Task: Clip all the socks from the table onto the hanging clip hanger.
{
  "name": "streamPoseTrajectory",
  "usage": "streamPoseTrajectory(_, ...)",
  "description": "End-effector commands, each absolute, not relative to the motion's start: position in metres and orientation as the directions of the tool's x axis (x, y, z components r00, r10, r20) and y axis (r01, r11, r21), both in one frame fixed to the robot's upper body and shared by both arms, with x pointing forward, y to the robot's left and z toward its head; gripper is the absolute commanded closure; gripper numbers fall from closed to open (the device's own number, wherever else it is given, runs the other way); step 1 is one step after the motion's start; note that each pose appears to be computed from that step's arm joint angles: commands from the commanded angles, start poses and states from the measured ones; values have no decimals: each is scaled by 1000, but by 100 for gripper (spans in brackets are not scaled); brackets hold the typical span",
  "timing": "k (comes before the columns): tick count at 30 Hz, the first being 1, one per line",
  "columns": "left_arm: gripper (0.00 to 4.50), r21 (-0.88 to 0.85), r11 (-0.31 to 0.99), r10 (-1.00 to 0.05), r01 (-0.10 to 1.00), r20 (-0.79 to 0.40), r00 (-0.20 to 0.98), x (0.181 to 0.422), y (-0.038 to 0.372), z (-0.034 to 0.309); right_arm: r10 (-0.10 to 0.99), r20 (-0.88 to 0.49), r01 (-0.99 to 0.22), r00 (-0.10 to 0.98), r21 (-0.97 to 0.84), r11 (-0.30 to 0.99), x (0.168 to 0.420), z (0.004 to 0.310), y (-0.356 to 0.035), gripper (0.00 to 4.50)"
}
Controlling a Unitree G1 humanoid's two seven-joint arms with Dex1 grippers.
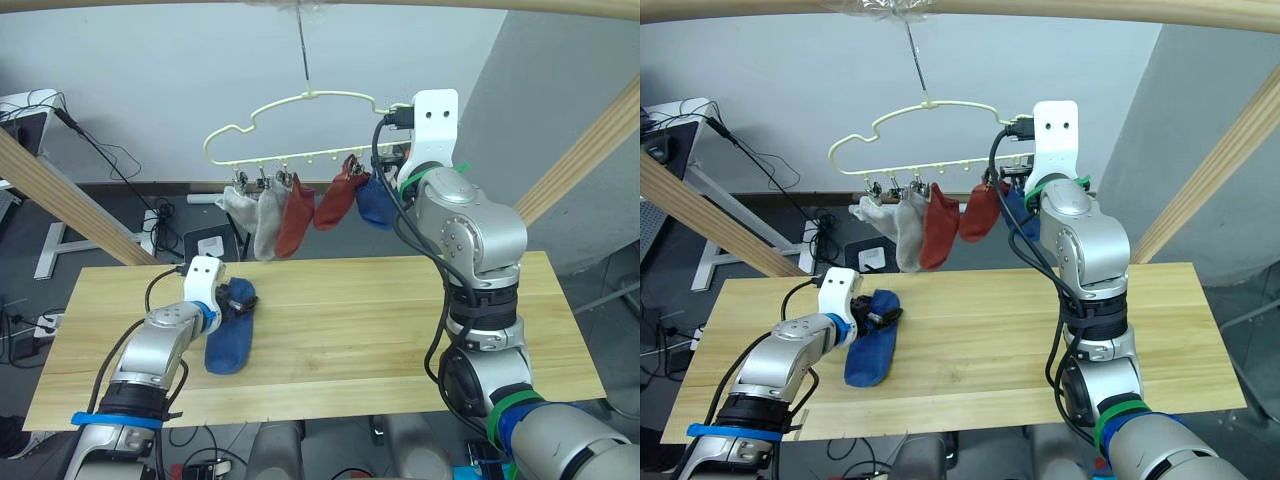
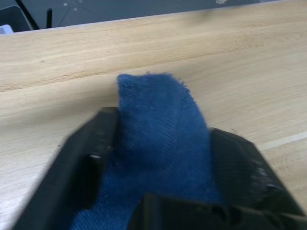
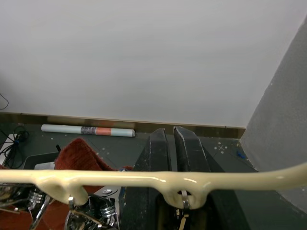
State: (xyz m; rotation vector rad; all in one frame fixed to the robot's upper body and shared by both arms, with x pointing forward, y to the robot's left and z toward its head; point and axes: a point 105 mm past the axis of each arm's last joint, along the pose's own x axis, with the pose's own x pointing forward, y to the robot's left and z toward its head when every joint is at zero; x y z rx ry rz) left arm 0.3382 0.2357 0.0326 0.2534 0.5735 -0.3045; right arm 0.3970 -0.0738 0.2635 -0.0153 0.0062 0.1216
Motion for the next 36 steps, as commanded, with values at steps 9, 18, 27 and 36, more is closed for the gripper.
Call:
streamPoseTrajectory(9, 448, 106, 927, -219, 360, -626, 748, 321, 233, 12, 99, 38, -99, 994, 1, 995, 393, 273, -79, 450)
streamPoseTrajectory(18, 448, -34, 808, -531, 589, -474, 702, 319, 159, 58, 126, 38, -127, 991, 30, 991, 391, 276, -74, 450)
streamPoseTrajectory(27, 448, -72, 664, -730, 744, -277, 625, 330, 84, 123, 141, 47, -143, 989, 51, 988, 388, 281, -71, 450)
streamPoseTrajectory(36, 448, -57, 559, -823, 827, -161, 545, 337, 31, 162, 143, 43, -146, 989, 71, 987, 385, 286, -68, 450)
